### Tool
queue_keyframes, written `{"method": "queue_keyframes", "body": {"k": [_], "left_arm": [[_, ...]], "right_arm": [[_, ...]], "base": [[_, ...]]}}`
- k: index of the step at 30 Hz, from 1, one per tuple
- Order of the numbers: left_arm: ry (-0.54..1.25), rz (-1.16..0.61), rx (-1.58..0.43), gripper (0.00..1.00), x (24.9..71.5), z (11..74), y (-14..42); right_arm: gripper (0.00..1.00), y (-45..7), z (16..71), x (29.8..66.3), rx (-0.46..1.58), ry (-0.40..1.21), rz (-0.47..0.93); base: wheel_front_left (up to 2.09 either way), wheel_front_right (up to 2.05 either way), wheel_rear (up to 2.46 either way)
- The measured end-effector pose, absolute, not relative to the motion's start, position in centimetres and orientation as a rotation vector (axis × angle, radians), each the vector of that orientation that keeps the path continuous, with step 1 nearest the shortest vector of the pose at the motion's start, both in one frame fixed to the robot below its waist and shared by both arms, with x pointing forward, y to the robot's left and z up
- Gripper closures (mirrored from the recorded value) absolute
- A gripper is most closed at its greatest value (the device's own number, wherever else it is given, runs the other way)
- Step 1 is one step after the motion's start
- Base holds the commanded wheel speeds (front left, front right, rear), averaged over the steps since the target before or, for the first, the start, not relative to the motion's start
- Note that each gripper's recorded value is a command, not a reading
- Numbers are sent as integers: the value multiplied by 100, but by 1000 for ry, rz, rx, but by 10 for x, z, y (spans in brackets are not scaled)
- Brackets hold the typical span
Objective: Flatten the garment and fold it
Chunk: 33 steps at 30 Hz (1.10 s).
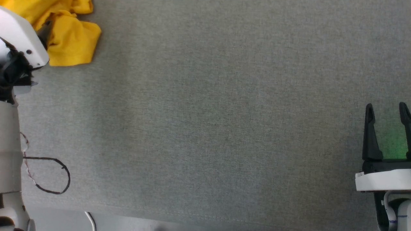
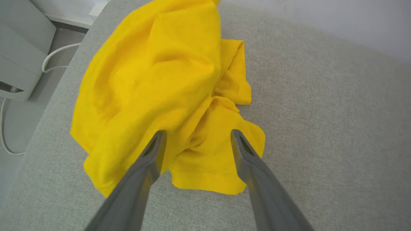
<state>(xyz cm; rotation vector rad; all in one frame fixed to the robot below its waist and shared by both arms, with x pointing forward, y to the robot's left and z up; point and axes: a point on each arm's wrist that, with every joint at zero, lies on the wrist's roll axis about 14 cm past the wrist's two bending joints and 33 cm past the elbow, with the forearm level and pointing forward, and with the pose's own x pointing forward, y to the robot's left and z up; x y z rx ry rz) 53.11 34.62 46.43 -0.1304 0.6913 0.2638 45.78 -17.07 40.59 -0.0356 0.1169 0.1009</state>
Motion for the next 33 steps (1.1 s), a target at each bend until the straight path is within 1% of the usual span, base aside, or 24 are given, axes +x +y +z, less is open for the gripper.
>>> {"method": "queue_keyframes", "body": {"k": [7, 14, 15, 16, 27, 33], "left_arm": [[770, 303, -97, 0, 535, 426, 351], [791, 322, -80, 0, 538, 398, 354], [790, 324, -78, 57, 538, 395, 354], [782, 321, -67, 100, 539, 393, 354], [721, 303, -75, 100, 545, 391, 360], [641, 266, -84, 100, 553, 413, 358]], "right_arm": [[0, -183, 394, 456, -55, 149, 73], [0, -191, 387, 454, -76, 174, 55], [0, -192, 386, 454, -77, 176, 54], [0, -192, 386, 454, -78, 178, 53], [0, -187, 383, 456, -82, 190, 69], [0, -182, 389, 456, -74, 175, 80]], "base": [[0, 0, 0], [0, 0, 0], [0, 0, 0], [0, 0, 0], [0, 0, 0], [0, 0, 0]]}}
